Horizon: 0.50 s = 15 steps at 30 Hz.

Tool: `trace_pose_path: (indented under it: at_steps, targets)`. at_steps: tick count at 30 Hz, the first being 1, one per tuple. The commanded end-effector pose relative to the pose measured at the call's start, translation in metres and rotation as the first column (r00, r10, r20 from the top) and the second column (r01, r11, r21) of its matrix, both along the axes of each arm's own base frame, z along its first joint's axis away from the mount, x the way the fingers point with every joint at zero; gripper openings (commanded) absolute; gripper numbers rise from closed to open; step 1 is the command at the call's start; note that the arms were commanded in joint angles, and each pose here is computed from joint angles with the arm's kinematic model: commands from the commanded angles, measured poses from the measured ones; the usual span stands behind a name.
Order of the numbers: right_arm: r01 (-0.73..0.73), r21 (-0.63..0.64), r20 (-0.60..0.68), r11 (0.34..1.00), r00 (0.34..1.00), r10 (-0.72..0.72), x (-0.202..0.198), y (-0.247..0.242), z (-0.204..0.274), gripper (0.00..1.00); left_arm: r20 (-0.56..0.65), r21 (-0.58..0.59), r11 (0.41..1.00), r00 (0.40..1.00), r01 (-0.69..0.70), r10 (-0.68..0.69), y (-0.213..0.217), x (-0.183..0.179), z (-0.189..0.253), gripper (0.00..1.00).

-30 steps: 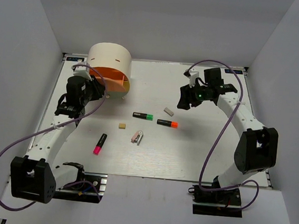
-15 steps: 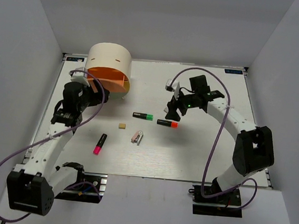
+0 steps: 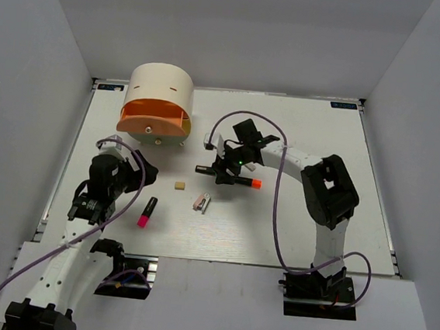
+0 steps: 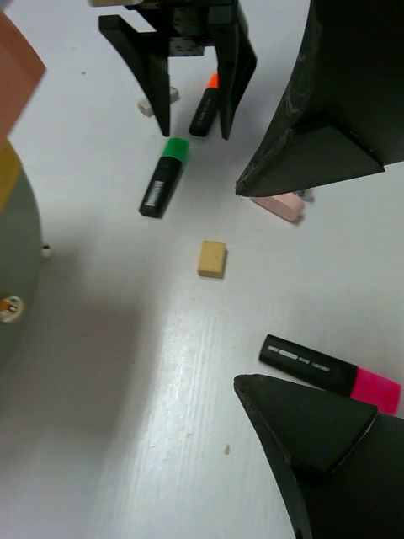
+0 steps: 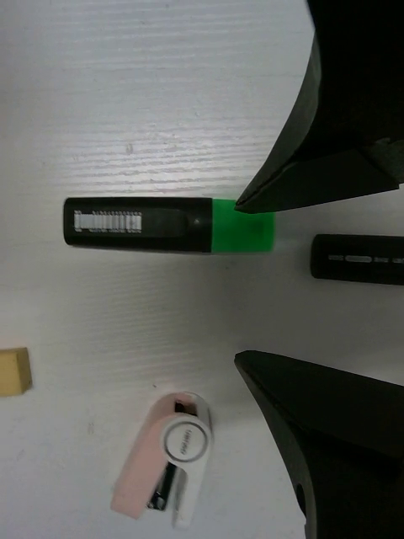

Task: Sort the stationery into containers
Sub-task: Grab a piece of stationery with the right arm

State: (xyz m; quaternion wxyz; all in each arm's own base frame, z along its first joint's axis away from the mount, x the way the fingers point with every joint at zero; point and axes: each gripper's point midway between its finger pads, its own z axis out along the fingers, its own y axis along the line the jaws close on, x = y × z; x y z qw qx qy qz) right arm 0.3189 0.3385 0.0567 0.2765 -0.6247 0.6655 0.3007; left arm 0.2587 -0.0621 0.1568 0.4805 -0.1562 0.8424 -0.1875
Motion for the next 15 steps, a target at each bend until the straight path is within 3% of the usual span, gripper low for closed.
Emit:
trace_pose_path:
  at_steps: [1,11,15]
  targets:
    - [0.055,0.006,0.11,0.998,0.992,-0.055,0.028,0.023,0.014,0.72,-0.05,-0.048,0.999,0.999,0.004,-0.006,-0.007,-0.008,-0.006,0.96]
    - [0.064,-0.085,0.081,0.994,0.995,-0.057,0.038,0.037,-0.025,0.72,-0.203,-0.038,0.999,0.979,-0.005,-0.002,-0.008,-0.007,-0.04,0.95]
    - [0.03,-0.102,0.042,0.994,0.999,-0.026,0.031,0.034,-0.036,0.63,-0.209,-0.052,0.999,0.978,-0.017,0.006,-0.008,-0.011,-0.047,0.95]
